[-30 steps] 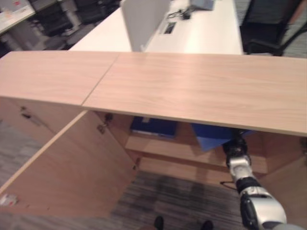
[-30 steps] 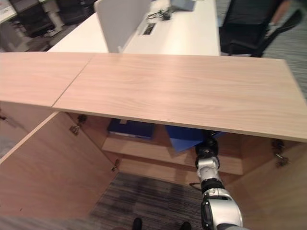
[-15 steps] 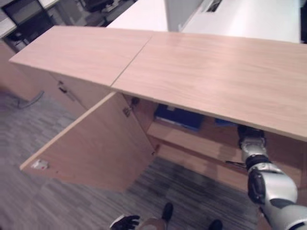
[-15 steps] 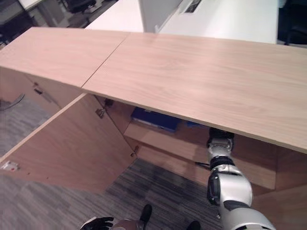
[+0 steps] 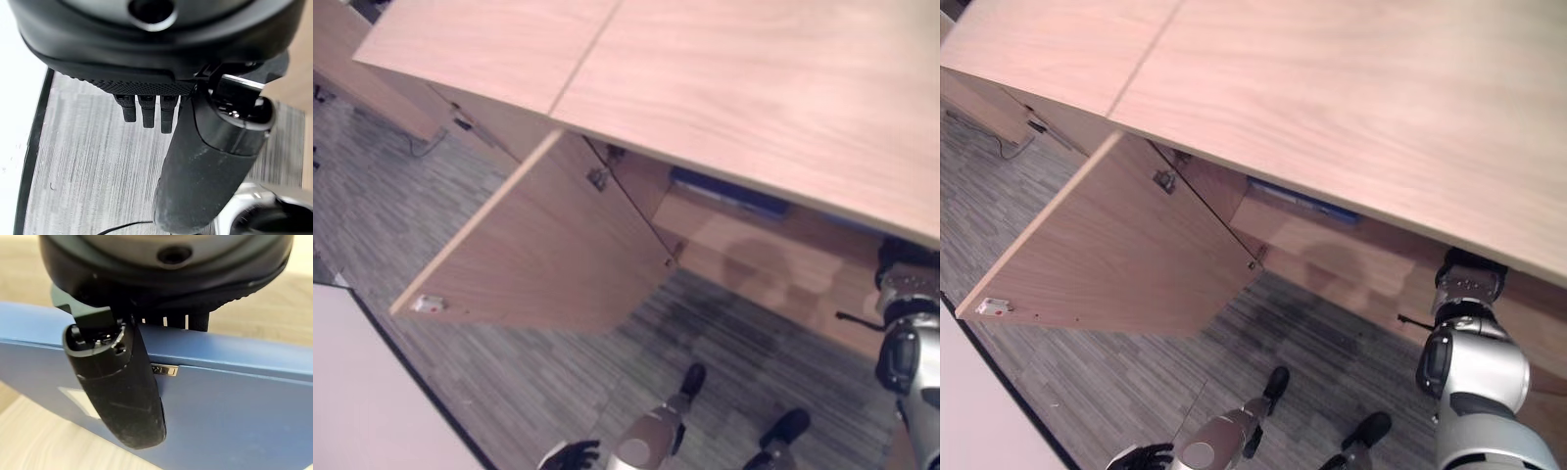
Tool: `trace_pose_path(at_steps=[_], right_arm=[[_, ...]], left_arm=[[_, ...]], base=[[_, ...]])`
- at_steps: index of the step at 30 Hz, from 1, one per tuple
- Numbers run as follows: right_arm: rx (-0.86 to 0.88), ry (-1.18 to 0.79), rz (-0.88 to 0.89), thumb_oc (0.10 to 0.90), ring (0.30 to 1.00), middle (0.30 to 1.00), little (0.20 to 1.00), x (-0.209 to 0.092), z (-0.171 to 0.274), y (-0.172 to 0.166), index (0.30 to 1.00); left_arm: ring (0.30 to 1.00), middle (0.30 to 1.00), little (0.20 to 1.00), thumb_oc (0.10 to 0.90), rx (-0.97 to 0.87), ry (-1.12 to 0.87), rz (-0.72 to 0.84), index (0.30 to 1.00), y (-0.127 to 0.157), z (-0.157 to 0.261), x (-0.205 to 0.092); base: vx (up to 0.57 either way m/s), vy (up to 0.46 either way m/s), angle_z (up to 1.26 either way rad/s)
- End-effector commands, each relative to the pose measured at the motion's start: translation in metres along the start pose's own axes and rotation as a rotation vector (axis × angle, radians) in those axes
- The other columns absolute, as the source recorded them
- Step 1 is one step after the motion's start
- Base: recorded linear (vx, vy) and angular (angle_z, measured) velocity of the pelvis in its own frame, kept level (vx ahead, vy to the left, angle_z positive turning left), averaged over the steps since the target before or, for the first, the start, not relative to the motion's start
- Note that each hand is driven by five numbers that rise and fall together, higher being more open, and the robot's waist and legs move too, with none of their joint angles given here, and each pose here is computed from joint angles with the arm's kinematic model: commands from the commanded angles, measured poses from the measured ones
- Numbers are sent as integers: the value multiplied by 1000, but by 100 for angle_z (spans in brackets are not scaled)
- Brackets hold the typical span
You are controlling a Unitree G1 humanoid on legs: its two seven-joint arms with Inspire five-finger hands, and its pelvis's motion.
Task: Put the empty folder in the office cabinet
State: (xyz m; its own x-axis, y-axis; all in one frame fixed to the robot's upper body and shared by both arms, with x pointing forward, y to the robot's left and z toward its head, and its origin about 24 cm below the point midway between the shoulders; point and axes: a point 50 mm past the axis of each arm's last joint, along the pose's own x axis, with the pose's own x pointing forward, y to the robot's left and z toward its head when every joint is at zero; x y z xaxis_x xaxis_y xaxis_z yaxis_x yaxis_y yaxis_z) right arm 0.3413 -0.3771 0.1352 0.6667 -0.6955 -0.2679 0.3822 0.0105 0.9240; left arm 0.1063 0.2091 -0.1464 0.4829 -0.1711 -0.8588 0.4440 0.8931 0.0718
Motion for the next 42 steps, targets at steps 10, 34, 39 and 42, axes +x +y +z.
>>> trace_pose_path(at_steps=[10,34,39,42], right_arm=[[61,-150,224,400,300,300,300,-6,49,70,300],[-141,-186,56,800,900,900,900,-10,69,89,900],[-238,-134,-49,800,900,900,900,-9,57,80,900],[-280,-87,-80,800,900,900,900,-9,42,76,900]], left_arm=[[900,900,900,800,112,66,11,900,30,-16,-15],[900,900,900,800,56,-36,80,900,29,13,-4],[900,900,900,800,53,-70,107,900,28,30,4],[900,900,900,800,40,-88,120,900,26,41,9]], base=[[18,25,-5],[16,-8,0],[-18,-1,-2],[-29,6,-4]])
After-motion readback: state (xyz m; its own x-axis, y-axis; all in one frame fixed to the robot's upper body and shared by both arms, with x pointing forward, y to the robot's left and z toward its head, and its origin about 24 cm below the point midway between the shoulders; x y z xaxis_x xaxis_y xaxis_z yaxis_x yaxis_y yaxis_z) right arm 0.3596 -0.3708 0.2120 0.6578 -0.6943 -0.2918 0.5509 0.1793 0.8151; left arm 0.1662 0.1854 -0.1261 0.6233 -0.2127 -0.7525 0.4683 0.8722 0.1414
